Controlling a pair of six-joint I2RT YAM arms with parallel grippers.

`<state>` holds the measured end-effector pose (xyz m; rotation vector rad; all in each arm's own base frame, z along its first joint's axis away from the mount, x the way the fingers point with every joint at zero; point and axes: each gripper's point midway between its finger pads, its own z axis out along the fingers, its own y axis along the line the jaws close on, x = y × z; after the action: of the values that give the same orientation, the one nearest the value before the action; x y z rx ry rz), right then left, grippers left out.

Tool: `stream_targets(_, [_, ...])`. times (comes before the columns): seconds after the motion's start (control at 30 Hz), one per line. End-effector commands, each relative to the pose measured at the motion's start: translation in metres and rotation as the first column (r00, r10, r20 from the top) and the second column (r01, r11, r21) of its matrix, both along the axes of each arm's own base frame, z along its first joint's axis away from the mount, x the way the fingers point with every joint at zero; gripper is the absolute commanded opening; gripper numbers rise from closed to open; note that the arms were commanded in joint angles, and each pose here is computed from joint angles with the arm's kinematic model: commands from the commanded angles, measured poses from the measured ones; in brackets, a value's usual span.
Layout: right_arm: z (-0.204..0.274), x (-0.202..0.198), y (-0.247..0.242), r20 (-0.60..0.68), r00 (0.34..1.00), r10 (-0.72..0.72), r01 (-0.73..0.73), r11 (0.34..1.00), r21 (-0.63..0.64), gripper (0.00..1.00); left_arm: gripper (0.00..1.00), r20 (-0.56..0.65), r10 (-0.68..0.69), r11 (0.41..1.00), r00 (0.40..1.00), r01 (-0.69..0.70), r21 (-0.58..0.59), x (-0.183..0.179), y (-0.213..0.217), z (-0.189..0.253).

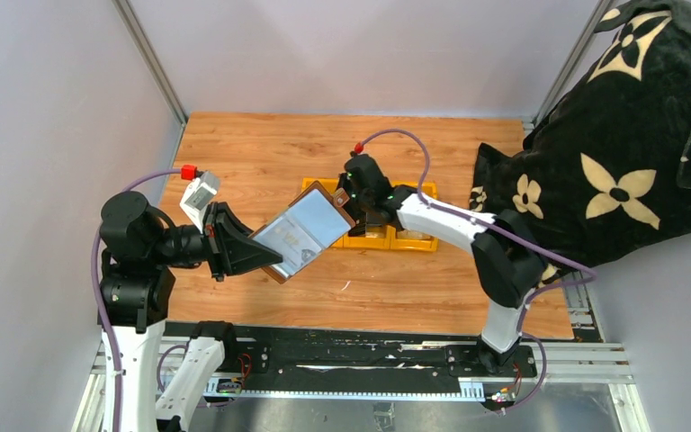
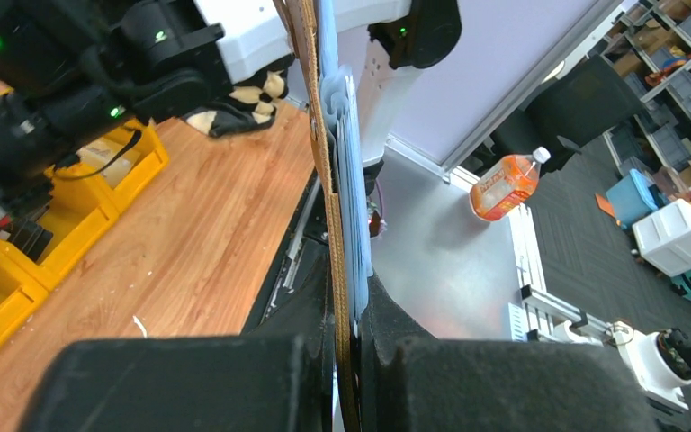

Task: Take the credit cards out of the card holder
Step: Place the credit card in the storage box.

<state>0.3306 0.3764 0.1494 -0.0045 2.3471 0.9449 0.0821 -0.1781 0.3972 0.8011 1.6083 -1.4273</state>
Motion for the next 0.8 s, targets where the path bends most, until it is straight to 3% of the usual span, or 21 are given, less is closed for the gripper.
stream_targets(0.0, [-0.018,0.027,0.013,-0.001,0.988,-0.154,0.154,0.987,-0.049,0.00,0.00,0.051,0.016,1.000,0.999,-0.016,0.012,-0.005,0.001,0.005])
stream_targets(0.17, [-0.041,0.041,0.034,-0.023,0.984,-0.177,0.175,0.982,-0.073,0.00,0.00,0.050,0.026,0.999,0.998,-0.027,0.027,-0.005,0.002,-0.001])
stream_targets(0.23, [-0.043,0.044,0.039,-0.037,0.983,-0.178,0.175,0.982,-0.066,0.09,0.00,0.051,0.032,0.999,0.998,-0.034,0.036,-0.004,0.003,-0.003])
stream_targets(0.3, [-0.031,0.046,0.041,-0.012,0.986,-0.166,0.166,0.986,-0.035,0.28,0.00,0.066,0.041,0.997,0.997,-0.044,0.055,-0.004,0.004,-0.007])
stream_targets(0.5, [0.093,0.040,0.030,0.238,0.971,-0.010,-0.044,0.974,0.222,0.70,0.00,0.098,0.056,0.993,0.994,-0.065,0.096,0.001,0.006,-0.016])
stream_targets(0.6, [0.148,0.028,0.006,0.338,0.940,0.046,-0.166,0.927,0.337,0.74,0.00,0.107,0.072,0.991,0.992,-0.083,0.109,0.007,0.008,-0.020])
stream_targets(0.77, [0.244,-0.011,-0.052,0.548,0.832,0.087,-0.394,0.788,0.473,0.80,0.00,0.065,0.170,0.968,0.983,-0.179,0.174,0.039,0.014,-0.043])
